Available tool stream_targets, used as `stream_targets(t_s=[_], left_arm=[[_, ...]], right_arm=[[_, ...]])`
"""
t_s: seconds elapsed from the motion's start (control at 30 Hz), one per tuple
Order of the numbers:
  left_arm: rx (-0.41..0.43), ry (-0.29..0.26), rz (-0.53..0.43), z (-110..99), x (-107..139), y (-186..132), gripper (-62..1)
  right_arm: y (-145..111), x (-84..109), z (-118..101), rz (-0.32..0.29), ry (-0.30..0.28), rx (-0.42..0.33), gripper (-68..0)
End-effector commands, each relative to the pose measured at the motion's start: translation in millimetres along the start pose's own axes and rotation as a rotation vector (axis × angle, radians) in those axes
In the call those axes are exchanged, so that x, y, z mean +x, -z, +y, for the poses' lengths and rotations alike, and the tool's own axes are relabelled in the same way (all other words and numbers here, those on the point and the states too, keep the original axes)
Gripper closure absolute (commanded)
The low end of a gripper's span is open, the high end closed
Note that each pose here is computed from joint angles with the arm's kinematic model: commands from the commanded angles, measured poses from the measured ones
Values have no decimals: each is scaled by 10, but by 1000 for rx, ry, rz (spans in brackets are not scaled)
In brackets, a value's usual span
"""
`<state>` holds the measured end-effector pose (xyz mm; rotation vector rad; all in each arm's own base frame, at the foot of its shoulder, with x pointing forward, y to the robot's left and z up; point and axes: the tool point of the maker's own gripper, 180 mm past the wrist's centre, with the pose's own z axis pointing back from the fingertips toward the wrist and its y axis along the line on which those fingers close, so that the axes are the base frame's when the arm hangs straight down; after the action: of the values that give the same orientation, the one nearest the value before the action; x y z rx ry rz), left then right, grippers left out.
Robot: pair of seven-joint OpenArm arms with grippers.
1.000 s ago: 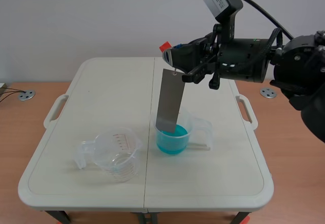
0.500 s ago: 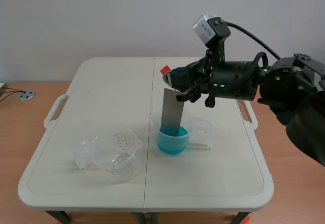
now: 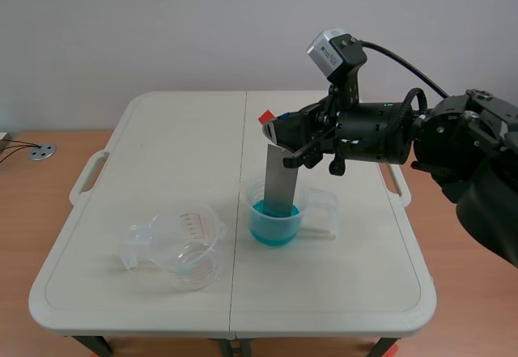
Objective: Hold the metal plate by the orange handle, dip it into the blue solution, take it out and point at it, then put the plate back in the beaker on the left.
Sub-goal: 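Lower the plate into the blue solution, then hold the plate still in the solution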
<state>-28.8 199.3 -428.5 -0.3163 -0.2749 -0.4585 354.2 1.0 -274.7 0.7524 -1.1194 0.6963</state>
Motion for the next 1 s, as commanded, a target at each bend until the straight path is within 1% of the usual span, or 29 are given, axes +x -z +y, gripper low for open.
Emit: stream_targets(t_s=[0.0, 0.13, 0.3, 0.5, 0.6, 0.7, 0.97], left_arm=[[-11, -17, -19, -47, 36, -13, -16], [-11, -56, -74, -44, 137, -17, -17], [-9, -59, -146, -33, 259, -32, -17], [14, -67, -263, 46, 377, -84, -17], [21, -46, -284, 71, 367, -101, -17], [25, -29, -283, 86, 332, -106, -17], [27, -28, -280, 92, 315, -107, -17]], right_arm=[[5, 122, -16, -24, -22, 9, -13], [5, 122, -16, -24, -22, 9, -13], [5, 122, -16, -24, -22, 9, -13], [5, 122, -16, -24, -22, 9, -13], [5, 122, -16, -24, -22, 9, -13], [5, 122, -16, -24, -22, 9, -13], [5, 122, -16, -24, -22, 9, -13]])
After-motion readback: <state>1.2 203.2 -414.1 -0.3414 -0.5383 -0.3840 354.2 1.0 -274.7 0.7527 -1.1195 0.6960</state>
